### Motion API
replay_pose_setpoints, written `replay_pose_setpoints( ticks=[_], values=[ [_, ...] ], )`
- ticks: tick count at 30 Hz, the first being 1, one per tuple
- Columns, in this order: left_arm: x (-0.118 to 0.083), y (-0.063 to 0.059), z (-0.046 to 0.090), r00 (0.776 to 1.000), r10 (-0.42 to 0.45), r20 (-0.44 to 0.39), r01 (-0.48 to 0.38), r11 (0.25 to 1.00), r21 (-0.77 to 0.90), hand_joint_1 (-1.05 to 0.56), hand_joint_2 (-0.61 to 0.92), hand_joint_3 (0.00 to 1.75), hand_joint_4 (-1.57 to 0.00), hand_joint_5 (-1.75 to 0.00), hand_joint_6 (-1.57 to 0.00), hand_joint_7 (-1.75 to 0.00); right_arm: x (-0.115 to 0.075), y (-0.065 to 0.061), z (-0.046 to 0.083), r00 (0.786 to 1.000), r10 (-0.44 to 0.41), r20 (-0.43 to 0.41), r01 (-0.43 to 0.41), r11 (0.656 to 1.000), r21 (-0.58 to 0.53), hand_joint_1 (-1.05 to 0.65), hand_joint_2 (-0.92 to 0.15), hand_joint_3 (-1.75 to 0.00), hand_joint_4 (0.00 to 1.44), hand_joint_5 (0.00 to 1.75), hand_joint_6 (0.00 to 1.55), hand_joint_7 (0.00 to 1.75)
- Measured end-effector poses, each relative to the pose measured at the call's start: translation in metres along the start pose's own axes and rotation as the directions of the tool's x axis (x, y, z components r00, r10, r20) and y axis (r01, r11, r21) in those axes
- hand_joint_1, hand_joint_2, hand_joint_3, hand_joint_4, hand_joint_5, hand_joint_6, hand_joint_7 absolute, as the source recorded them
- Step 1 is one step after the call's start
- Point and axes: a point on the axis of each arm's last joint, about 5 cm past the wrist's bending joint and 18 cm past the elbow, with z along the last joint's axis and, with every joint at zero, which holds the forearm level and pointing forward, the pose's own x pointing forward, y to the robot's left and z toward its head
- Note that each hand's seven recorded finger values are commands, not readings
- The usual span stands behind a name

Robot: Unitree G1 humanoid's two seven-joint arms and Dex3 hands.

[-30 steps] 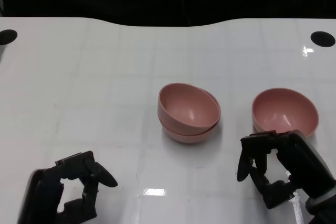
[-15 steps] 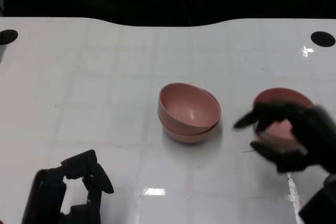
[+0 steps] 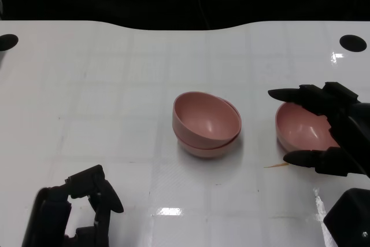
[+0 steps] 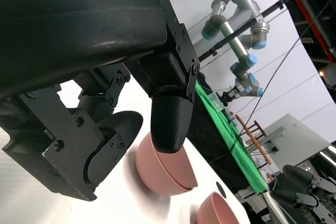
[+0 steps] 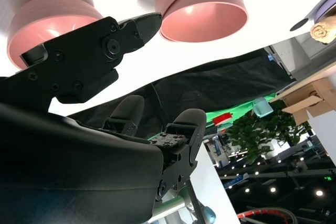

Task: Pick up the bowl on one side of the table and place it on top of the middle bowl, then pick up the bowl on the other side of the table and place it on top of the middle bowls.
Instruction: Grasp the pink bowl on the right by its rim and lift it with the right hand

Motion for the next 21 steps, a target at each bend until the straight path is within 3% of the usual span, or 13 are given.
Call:
replay_pose_setpoints(
  ticks=[4, 17, 19, 21],
  values=[
    [0.0, 0.0, 0.0, 1.0, -0.008, 0.0, 0.008, 1.0, 0.002, 0.05, 0.3, 1.54, -0.92, -1.75, -0.85, -1.56, 0.001, -0.006, 0.002, 0.996, 0.045, -0.081, -0.057, 0.986, -0.155, -0.45, -0.69, 0.0, 0.06, 0.81, 0.21, 0.33],
    [0.0, 0.0, 0.0, 1.0, -0.022, 0.001, 0.022, 1.0, 0.016, 0.04, 0.31, 1.54, -0.91, -1.75, -0.85, -1.54, 0.004, 0.0, 0.007, 0.977, 0.096, -0.189, -0.147, 0.948, -0.282, -0.52, -0.74, 0.0, 0.07, 0.71, 0.23, 0.21],
    [0.0, 0.0, 0.0, 1.0, -0.021, 0.0, 0.021, 1.0, 0.016, 0.04, 0.31, 1.54, -0.91, -1.75, -0.85, -1.54, 0.009, 0.002, 0.008, 0.961, 0.136, -0.242, -0.213, 0.921, -0.328, -0.5, -0.77, 0.0, 0.22, 0.45, 0.33, 0.09],
    [0.0, 0.0, 0.001, 1.0, -0.021, 0.006, 0.02, 1.0, 0.017, 0.04, 0.31, 1.54, -0.91, -1.75, -0.85, -1.54, 0.014, 0.005, 0.007, 0.928, 0.178, -0.327, -0.297, 0.883, -0.364, -0.5, -0.79, 0.0, 0.28, 0.33, 0.37, 0.04]
  ],
)
